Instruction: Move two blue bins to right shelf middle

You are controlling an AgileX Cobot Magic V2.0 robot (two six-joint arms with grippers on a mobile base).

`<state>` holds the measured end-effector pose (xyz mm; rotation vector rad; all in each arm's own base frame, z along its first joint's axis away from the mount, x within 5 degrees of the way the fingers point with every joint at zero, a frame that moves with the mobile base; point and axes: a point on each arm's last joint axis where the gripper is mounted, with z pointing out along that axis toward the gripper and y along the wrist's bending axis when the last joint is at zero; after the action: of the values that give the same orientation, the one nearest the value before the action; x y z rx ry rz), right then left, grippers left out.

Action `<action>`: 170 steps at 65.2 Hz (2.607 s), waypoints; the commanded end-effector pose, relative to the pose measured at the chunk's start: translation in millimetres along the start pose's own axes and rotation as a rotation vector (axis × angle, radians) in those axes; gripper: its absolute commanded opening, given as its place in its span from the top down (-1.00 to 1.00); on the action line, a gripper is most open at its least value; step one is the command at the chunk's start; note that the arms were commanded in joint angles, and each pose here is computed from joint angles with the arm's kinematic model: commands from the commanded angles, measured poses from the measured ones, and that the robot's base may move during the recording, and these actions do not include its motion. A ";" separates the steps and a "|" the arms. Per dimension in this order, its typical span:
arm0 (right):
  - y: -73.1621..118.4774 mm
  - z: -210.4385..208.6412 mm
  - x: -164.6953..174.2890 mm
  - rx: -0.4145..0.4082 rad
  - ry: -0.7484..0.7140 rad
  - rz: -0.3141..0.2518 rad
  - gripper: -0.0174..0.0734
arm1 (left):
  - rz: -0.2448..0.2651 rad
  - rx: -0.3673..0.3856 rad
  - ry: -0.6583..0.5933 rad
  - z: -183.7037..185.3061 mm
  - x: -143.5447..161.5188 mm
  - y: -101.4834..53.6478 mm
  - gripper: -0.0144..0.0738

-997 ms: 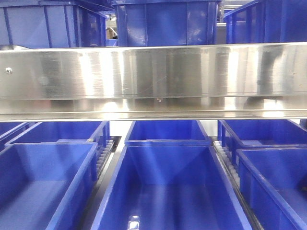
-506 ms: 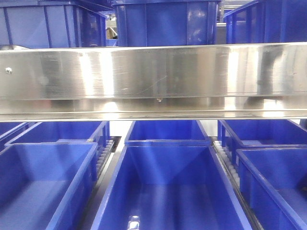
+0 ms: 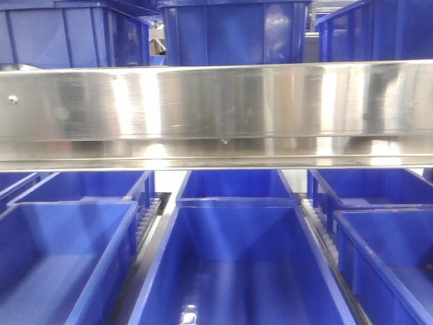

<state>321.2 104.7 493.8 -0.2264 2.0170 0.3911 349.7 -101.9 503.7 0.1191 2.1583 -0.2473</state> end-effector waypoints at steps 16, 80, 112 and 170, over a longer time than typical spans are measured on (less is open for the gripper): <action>4.2 -13.5 -14.5 -0.021 -0.125 0.003 0.95 | -0.011 0.081 -0.123 -18.7 -12.0 -9.6 0.92; 4.1 -12.6 -14.6 -0.021 -0.126 0.003 0.95 | -0.003 0.063 -0.153 8.6 -14.5 -8.7 0.92; 4.1 -12.6 -14.6 -0.021 -0.127 0.003 0.95 | -0.003 0.063 -0.153 8.6 -14.5 -8.7 0.92; 4.1 -12.6 -14.6 -0.021 -0.127 0.003 0.95 | -0.003 0.063 -0.153 8.6 -14.5 -8.7 0.92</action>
<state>322.8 102.6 495.2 -0.2209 1.9965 0.3580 366.9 -107.6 495.2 0.1264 2.1227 -0.2494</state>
